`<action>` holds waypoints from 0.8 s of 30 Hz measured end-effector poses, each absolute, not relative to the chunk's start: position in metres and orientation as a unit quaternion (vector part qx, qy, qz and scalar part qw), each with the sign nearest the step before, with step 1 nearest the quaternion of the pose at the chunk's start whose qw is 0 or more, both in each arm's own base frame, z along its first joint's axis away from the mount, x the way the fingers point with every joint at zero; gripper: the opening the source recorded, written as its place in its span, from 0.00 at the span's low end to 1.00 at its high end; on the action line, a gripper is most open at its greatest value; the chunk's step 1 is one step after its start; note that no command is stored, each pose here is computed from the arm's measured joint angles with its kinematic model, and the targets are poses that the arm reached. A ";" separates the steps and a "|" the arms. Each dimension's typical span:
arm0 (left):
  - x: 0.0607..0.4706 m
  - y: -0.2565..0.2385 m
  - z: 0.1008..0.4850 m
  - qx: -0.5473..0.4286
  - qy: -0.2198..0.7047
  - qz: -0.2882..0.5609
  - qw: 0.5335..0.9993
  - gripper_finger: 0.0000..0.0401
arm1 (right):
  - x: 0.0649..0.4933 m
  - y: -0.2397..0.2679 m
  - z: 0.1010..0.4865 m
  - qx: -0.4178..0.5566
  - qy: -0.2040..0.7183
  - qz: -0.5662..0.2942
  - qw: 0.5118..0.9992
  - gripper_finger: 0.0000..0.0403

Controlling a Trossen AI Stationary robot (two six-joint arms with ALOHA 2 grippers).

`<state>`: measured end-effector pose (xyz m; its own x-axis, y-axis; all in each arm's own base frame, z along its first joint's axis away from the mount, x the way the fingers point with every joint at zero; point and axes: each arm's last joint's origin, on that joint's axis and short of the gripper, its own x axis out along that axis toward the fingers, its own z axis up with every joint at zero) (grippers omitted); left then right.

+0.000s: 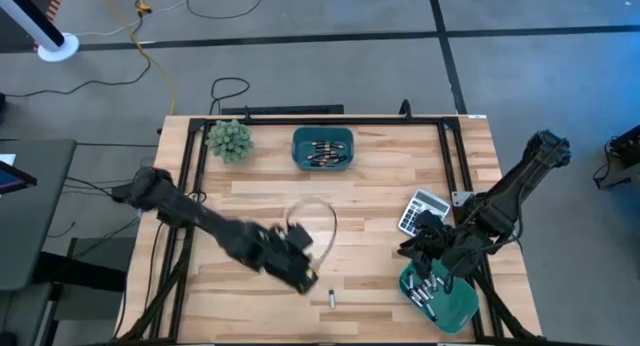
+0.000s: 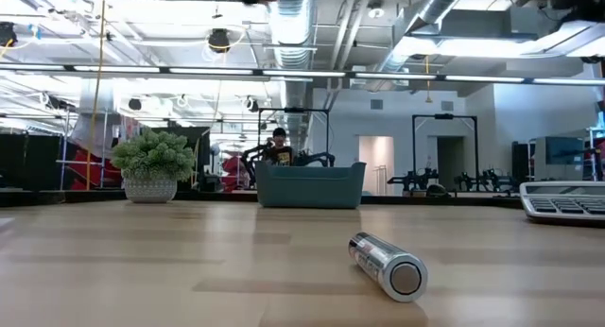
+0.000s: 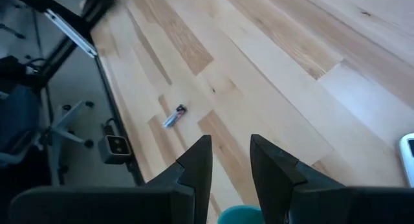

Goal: Sort batteries
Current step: Put the black battery into the blue bin

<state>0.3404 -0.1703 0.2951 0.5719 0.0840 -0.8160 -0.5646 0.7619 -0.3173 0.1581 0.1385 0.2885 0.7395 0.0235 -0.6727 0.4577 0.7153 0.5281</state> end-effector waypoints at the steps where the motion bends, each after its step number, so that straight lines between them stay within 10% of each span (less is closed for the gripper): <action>1: 0.336 -0.161 0.305 -0.275 0.417 0.190 0.845 0.09 | 0.160 0.140 0.286 0.352 0.341 -0.129 0.862 0.30; 24: 0.290 0.109 0.274 -0.175 0.443 0.099 0.874 0.09 | 0.240 0.170 0.245 0.427 0.272 -0.139 0.851 0.30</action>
